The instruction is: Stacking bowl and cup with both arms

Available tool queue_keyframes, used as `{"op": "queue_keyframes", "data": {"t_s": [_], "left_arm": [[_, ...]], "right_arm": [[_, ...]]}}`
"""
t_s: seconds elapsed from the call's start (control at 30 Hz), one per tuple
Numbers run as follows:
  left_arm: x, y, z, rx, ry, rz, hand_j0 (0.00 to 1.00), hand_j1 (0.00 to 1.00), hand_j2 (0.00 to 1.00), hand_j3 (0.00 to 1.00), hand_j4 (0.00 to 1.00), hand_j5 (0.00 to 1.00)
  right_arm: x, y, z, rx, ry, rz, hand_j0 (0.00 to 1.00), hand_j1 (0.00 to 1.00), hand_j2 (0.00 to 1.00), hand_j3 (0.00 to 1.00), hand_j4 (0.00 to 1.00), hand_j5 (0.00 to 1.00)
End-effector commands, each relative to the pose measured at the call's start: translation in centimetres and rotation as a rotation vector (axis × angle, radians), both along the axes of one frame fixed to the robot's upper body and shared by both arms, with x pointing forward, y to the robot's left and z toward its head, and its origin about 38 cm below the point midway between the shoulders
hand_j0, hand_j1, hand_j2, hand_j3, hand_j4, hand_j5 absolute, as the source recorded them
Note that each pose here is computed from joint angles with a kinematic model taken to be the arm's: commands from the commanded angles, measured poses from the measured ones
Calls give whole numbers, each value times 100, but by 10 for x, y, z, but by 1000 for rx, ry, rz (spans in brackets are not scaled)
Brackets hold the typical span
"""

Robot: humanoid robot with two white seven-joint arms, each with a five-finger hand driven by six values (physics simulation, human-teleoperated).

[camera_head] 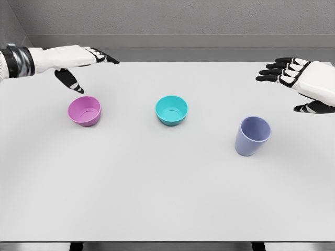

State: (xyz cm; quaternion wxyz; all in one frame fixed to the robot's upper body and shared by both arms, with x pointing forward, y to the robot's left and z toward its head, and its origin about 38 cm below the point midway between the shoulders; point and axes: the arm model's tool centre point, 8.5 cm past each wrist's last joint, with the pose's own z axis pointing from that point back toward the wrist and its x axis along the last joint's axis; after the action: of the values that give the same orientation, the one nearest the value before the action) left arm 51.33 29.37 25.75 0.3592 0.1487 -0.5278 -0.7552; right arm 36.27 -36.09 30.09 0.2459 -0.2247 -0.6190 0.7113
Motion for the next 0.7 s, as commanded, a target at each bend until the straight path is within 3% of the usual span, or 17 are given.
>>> {"op": "queue_keyframes", "data": {"t_s": [0.0, 0.17, 0.3, 0.43, 0.5, 0.6, 0.67], "left_arm": [[-1, 1, -10, 19, 27, 4, 100, 100, 100, 100, 100, 100], [-11, 16, -4, 56, 9, -3, 100, 100, 100, 100, 100, 100], [-24, 22, -5, 105, 15, -29, 100, 100, 100, 100, 100, 100], [-26, 26, -11, 127, 32, -20, 100, 100, 100, 100, 100, 100], [-26, 26, -15, 136, 44, -20, 100, 100, 100, 100, 100, 100], [-28, 23, -23, 147, 61, -33, 100, 100, 100, 100, 100, 100], [-29, 23, -25, 152, 68, -33, 100, 100, 100, 100, 100, 100]], "right_arm": [[-1, -3, 1, -14, 9, -5, 100, 100, 100, 100, 100, 100], [-4, -5, -9, -50, 53, -1, 100, 100, 100, 100, 100, 100], [-4, -6, -7, -59, 52, -2, 100, 100, 100, 100, 100, 100], [-5, -8, -7, -74, 59, -5, 100, 100, 100, 100, 100, 100], [-6, -7, -13, -71, 82, 2, 100, 100, 100, 100, 100, 100], [-9, -7, -14, -6, 130, 10, 100, 100, 100, 100, 100, 100], [-13, -9, -20, 26, 200, 11, 100, 100, 100, 100, 100, 100]]}}
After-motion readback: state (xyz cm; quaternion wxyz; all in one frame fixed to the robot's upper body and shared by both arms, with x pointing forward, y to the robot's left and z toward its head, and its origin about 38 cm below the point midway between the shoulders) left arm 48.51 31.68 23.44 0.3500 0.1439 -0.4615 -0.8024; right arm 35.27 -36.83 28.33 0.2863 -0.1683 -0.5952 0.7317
